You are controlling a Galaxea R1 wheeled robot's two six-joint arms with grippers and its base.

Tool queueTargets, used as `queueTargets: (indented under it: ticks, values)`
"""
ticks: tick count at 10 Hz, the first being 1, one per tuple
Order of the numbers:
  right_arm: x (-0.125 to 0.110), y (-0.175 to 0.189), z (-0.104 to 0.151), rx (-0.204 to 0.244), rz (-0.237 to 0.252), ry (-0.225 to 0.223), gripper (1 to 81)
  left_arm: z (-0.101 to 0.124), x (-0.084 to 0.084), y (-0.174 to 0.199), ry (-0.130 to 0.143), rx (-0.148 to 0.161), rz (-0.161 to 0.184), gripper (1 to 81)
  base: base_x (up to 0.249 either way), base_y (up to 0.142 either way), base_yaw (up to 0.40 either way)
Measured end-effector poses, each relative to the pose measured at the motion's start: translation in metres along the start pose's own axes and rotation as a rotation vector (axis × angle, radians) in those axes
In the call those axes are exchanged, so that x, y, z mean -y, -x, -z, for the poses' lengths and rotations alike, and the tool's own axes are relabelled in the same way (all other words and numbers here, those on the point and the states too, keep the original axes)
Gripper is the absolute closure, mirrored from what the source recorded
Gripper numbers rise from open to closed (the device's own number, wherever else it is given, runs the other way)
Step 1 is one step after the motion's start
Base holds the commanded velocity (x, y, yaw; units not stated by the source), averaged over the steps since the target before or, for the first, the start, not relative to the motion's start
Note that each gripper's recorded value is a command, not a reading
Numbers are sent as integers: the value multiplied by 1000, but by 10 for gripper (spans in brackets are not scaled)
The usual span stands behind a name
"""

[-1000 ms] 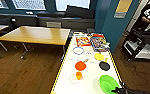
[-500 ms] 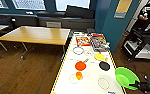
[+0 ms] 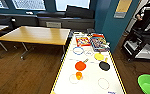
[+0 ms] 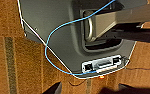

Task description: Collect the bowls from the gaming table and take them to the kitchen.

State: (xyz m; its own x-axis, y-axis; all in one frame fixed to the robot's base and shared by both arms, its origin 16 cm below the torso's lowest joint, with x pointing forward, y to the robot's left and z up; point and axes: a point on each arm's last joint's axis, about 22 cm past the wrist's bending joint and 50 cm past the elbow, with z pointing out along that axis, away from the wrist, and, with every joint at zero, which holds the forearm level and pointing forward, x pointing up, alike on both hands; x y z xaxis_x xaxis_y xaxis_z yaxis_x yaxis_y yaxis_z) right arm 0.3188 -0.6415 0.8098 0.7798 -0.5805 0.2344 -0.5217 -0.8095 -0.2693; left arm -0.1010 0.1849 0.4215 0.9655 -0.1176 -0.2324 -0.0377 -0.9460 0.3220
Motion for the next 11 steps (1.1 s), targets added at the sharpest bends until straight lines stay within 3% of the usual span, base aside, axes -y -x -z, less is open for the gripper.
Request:
queueTargets:
  ticks: [1,2,4,6,9,11]
  values:
    - [-33,15,7,29,11,65,811,0,1,0,-1,0,-2,10,0,0,0]
    - [-53,38,5,76,29,102,811,1,2,0,-3,0,-4,10,0,0,0]
    - [-80,85,-3,167,65,146,811,0,2,0,-2,-1,-5,10,0,0,0]
    - [-110,126,-1,227,96,186,811,0,2,0,-2,0,-7,10,0,0,0]
    - [-142,201,7,305,133,206,811,0,-1,0,2,-1,-19,10,0,0,0]
    - [-144,267,6,362,156,168,811,-1,-3,-1,3,-4,-29,10,0,0,0]
